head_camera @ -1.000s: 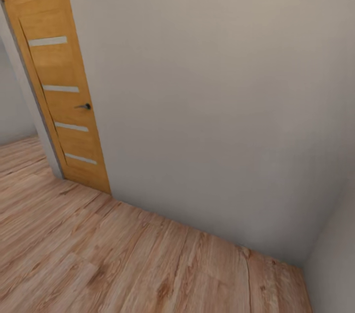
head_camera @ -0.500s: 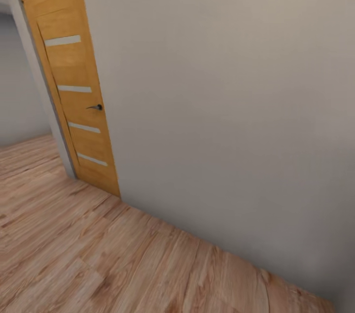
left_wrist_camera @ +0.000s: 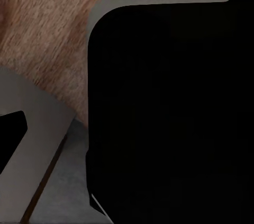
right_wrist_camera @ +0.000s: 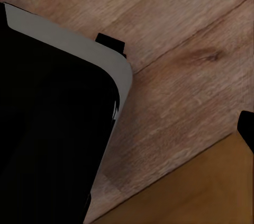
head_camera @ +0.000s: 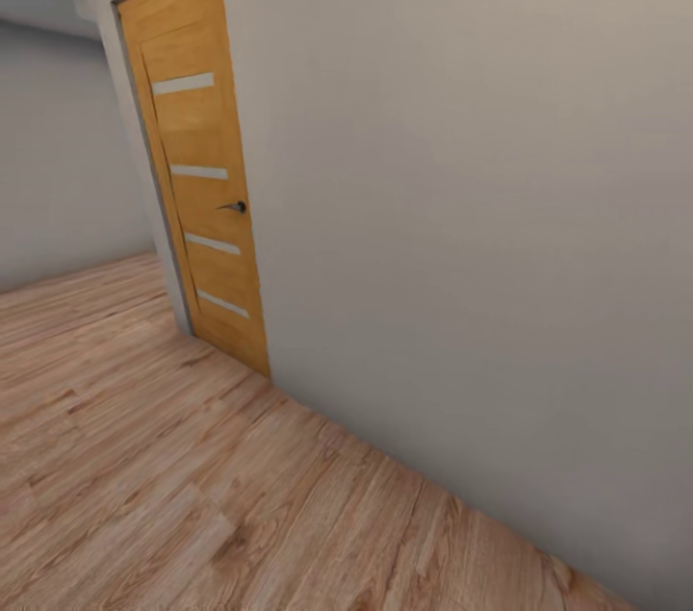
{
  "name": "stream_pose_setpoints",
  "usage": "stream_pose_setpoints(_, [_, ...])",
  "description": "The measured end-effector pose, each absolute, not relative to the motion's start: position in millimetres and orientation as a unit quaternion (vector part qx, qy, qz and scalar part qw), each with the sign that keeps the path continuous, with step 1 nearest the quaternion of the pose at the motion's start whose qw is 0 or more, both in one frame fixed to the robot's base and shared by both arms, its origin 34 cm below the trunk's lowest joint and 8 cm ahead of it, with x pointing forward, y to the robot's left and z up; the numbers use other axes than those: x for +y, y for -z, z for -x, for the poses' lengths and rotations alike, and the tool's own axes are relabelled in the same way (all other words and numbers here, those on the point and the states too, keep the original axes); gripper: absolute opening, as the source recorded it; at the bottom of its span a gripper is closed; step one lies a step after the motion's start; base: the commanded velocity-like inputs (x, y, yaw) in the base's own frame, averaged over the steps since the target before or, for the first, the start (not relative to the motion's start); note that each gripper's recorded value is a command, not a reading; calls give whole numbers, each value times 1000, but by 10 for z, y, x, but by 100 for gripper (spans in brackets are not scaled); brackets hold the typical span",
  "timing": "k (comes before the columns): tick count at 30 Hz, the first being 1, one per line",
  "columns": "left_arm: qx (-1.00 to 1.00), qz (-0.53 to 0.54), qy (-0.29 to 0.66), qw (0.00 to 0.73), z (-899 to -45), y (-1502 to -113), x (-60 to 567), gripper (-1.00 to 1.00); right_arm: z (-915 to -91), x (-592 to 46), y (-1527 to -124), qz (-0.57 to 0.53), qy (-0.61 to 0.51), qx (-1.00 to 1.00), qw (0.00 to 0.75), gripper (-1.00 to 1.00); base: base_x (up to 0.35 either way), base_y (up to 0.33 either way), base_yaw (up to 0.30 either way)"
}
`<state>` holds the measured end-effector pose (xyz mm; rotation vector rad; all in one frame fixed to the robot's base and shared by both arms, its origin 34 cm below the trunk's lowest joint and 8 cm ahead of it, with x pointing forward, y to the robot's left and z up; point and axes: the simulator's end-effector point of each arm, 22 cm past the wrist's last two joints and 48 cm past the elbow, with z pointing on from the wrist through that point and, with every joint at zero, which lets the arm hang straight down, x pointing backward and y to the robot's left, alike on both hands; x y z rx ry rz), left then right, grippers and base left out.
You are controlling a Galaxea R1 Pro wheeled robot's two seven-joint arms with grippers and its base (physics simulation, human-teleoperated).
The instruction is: Move the two storage containers from the living room to the garage. In the garage, place one container on the floor and stack the other container on top of it (either order is fine).
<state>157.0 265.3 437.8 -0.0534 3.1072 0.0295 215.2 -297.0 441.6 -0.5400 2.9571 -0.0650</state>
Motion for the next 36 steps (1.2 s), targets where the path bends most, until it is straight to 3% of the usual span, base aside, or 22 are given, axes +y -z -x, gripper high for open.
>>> stream_pose_setpoints(12, [1000,17,-9,17,-1569,-4379,2653,100,-2152,-2970,-4417,179,22,981,68,100,26,0,270])
stream_pose_setpoints(25, [1000,17,-9,17,-1566,-4379,2650,100,-2151,-2970,-4418,179,22,981,68,100,300,0,266])
stream_pose_setpoints(36, [1000,17,-9,16,-1566,-4379,2652,100,-2147,-2973,-4417,178,22,982,67,100,321,0,35])
